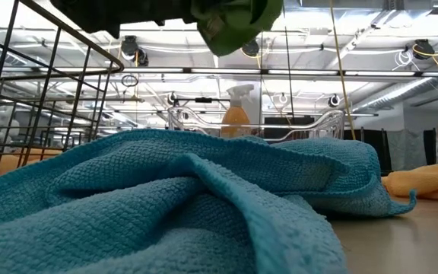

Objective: Sort microfiber towel by color & place in baskets
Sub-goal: Put the right green towel into the top transparent bin

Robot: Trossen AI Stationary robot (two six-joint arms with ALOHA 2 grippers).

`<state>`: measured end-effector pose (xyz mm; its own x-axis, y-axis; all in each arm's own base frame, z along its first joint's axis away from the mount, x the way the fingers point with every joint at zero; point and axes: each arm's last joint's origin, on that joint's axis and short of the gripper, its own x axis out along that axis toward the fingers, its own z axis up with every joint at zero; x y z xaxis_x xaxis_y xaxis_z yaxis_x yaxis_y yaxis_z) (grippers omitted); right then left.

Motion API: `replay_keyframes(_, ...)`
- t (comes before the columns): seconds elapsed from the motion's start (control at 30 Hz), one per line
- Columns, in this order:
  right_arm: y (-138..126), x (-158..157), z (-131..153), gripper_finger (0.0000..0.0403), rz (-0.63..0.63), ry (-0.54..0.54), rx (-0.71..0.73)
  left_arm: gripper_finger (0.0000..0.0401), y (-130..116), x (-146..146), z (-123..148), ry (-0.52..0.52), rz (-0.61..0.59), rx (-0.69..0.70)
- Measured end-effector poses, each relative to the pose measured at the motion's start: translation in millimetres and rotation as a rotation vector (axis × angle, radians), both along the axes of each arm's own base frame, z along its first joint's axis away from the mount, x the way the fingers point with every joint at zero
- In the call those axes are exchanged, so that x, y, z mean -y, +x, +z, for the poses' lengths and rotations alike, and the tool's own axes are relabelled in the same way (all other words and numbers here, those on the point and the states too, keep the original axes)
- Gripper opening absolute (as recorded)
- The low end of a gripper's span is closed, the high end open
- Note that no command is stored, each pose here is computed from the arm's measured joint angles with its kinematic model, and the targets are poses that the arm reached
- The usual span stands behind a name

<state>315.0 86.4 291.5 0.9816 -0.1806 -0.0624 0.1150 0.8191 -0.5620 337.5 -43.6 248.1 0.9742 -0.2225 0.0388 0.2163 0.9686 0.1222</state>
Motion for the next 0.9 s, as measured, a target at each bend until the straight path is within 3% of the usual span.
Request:
replay_keyframes(0.1, -2, -2, -2, 0.0079, -0.065, 0.015, -0.008, 0.0028, 0, -5, -2, 0.002, 0.015, -0.022)
replay_keyframes(0.37, -11, -13, -8, 0.0182, -0.196, 0.091, -0.052, 0.0028, 1, -12, -5, 0.005, 0.019, -0.06)
replay_keyframes(0.57, -22, -16, -11, 0.0254, -0.219, 0.219, -0.107, 0.0028, -1, -14, -3, 0.007, 0.02, -0.073)
replay_keyframes(0.9, -45, -17, -3, 0.0281, -0.235, 0.241, -0.156, 0.0029, -14, -17, 18, 0.006, 0.029, -0.038)
